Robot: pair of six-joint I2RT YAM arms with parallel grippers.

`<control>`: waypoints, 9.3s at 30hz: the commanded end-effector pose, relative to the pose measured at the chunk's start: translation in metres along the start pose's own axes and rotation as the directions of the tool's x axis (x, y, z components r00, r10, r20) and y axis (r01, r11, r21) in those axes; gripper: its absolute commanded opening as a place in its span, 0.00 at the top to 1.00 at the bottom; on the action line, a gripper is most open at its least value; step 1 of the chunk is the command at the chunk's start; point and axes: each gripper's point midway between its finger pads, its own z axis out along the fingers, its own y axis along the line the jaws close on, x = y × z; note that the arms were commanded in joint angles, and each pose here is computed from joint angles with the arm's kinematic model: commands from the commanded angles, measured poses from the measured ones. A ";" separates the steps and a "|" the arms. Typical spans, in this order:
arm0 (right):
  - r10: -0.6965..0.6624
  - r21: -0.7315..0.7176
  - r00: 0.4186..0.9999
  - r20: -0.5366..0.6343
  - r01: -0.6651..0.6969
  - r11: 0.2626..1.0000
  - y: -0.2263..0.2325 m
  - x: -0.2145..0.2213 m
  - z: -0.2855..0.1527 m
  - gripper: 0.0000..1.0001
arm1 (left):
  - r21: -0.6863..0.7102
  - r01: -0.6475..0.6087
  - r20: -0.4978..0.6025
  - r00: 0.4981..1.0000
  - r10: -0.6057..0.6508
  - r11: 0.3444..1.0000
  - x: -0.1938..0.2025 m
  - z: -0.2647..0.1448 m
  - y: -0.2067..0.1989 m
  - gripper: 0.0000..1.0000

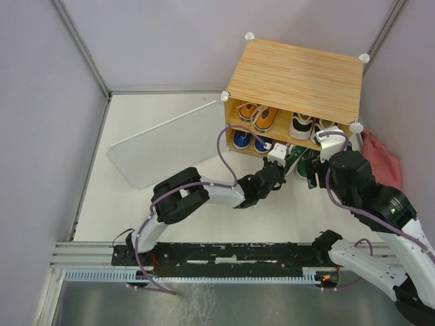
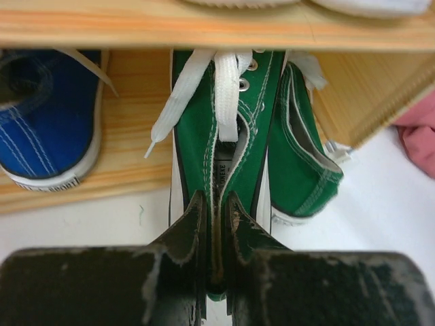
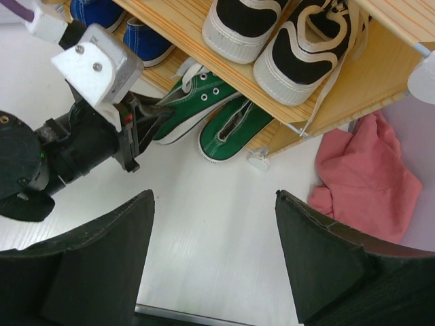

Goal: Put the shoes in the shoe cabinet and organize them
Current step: Place the shoe in the shoe cabinet, then close the shoe cabinet at the center of the board, then reset both arms

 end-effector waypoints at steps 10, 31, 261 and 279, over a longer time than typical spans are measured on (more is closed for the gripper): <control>-0.003 0.004 1.000 0.007 0.003 1.000 0.000 0.002 0.002 0.20 | -0.115 0.088 0.251 0.966 -0.057 0.989 -0.075 0.030 0.046 0.97; -0.007 0.006 1.000 -0.005 0.007 1.000 0.000 0.003 0.002 0.20 | -0.100 0.070 0.214 0.976 -0.047 0.992 -0.058 0.083 0.032 0.96; 0.195 -0.111 0.976 0.094 -0.184 0.977 0.010 -0.104 -0.030 0.01 | 0.089 0.068 0.144 0.986 -0.080 0.994 -0.170 -0.021 0.057 0.25; 0.337 0.005 0.942 0.003 -0.337 0.942 0.036 -0.061 0.042 0.01 | -0.038 -0.012 -0.015 1.000 0.012 0.999 -0.121 -0.161 0.130 0.01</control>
